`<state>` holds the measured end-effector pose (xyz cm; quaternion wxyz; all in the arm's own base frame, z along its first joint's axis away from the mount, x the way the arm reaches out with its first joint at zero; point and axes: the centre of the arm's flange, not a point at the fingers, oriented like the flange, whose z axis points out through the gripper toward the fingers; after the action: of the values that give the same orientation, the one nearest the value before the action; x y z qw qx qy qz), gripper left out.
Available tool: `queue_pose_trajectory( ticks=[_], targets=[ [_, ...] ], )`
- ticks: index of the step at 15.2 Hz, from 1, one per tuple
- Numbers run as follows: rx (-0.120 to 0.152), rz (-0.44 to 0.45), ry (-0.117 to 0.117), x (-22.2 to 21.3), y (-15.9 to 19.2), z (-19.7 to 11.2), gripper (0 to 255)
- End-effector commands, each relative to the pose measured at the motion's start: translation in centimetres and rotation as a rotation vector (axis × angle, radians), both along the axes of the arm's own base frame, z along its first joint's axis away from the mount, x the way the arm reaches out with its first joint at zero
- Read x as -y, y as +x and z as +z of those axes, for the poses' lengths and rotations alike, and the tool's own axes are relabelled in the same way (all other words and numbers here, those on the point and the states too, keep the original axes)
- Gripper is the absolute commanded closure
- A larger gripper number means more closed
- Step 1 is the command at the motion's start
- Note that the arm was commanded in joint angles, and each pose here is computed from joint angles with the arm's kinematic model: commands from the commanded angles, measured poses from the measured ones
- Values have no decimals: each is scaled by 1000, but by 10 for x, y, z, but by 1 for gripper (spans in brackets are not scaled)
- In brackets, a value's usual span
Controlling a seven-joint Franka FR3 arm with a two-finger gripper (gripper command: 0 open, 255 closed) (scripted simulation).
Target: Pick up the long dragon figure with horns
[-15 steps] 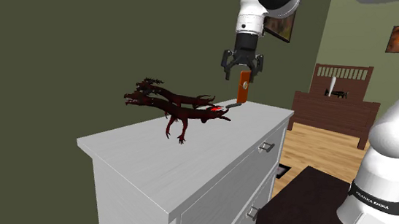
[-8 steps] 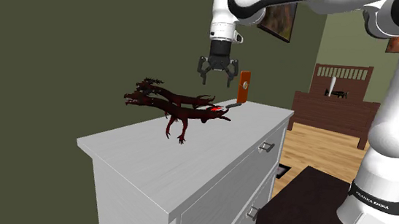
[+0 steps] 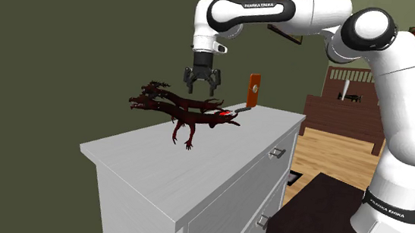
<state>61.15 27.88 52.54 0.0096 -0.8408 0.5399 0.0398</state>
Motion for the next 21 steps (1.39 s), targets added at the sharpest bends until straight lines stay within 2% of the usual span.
queue_pose_trajectory(
  ticks=[1,8,10,11,21],
  targets=[
    [-11,-56,-1,-1,16,-5,0],
    [-11,-56,-1,-1,16,-45,0],
    [-11,-56,-1,-1,16,-45,0],
    [-12,-56,-1,-6,16,-44,255],
    [-11,-56,-1,-1,16,-40,255]
  ],
)
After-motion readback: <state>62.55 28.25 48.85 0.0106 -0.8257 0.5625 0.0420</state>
